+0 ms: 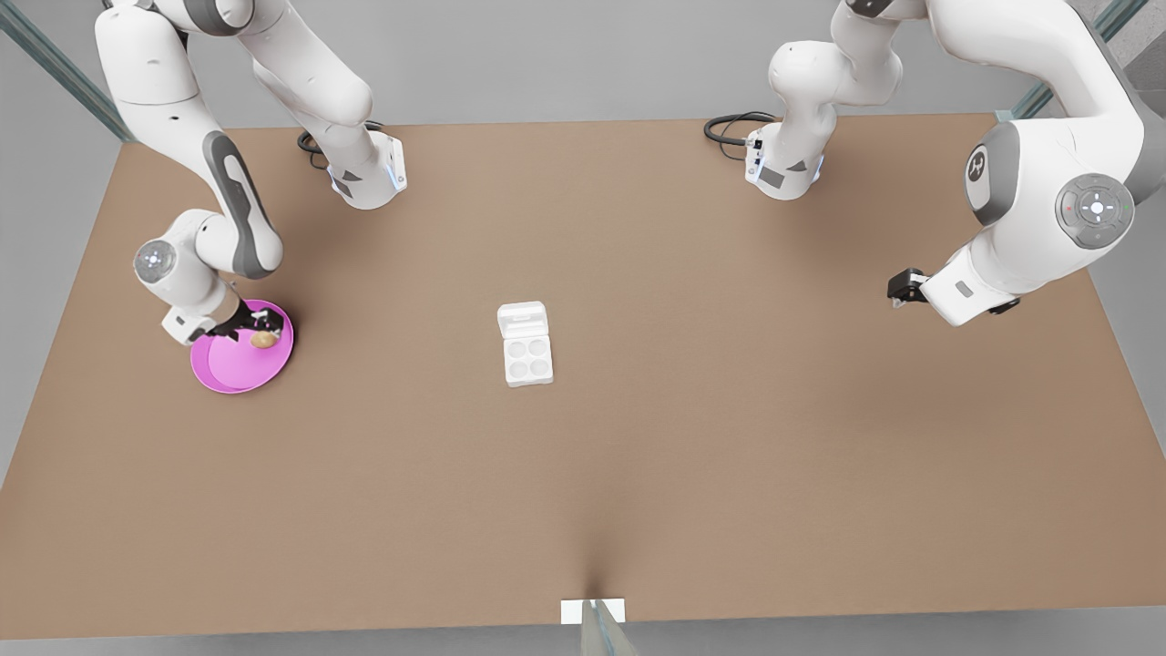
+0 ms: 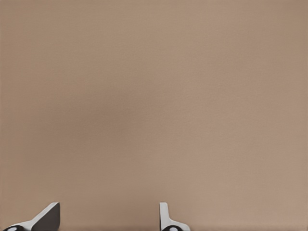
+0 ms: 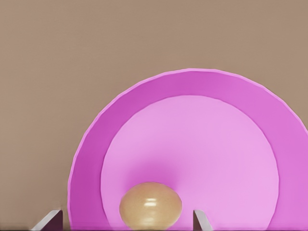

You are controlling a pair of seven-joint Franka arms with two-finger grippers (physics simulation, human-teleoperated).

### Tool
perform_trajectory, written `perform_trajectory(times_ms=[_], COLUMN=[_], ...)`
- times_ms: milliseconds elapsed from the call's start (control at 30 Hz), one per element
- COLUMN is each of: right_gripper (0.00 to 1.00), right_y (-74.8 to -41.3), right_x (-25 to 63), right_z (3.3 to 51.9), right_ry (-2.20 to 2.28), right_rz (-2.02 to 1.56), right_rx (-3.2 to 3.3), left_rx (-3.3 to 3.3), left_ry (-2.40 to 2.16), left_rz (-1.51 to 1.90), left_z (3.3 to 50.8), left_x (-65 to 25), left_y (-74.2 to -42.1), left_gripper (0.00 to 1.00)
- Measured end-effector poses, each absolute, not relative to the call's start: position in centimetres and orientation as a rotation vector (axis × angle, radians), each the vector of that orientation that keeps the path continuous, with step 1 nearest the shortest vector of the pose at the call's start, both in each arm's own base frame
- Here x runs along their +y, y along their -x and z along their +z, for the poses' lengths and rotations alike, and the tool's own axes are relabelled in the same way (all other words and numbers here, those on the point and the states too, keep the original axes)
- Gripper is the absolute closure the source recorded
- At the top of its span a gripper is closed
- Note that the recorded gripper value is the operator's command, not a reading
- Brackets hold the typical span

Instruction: Pack egg into the box and close the box lid

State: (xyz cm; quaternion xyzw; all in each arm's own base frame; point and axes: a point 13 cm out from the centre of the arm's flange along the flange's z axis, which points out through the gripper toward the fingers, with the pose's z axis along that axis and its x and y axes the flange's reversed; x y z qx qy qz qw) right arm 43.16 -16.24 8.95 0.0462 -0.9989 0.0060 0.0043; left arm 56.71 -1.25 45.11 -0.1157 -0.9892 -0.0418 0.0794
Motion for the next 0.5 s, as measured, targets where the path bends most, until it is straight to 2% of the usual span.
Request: perform_trajectory(times_ms=[367, 500], right_gripper=[0.00, 0.00], right_y=[-41.9, -41.2], right_x=[-17.7, -17.8], right_z=[7.4, 5.4], right_ry=[-0.105, -0.090], right_rz=[0.010, -0.023], right_rx=[-3.143, -3.125], left_rx=[-2.955, -2.955], left_ry=[0.349, 0.356], left_rz=[-0.125, -0.126], left_z=[44.8, 44.8], left_x=[-1.2, -1.5], left_y=[-56.8, -56.8], left_gripper=[0.00, 0.00])
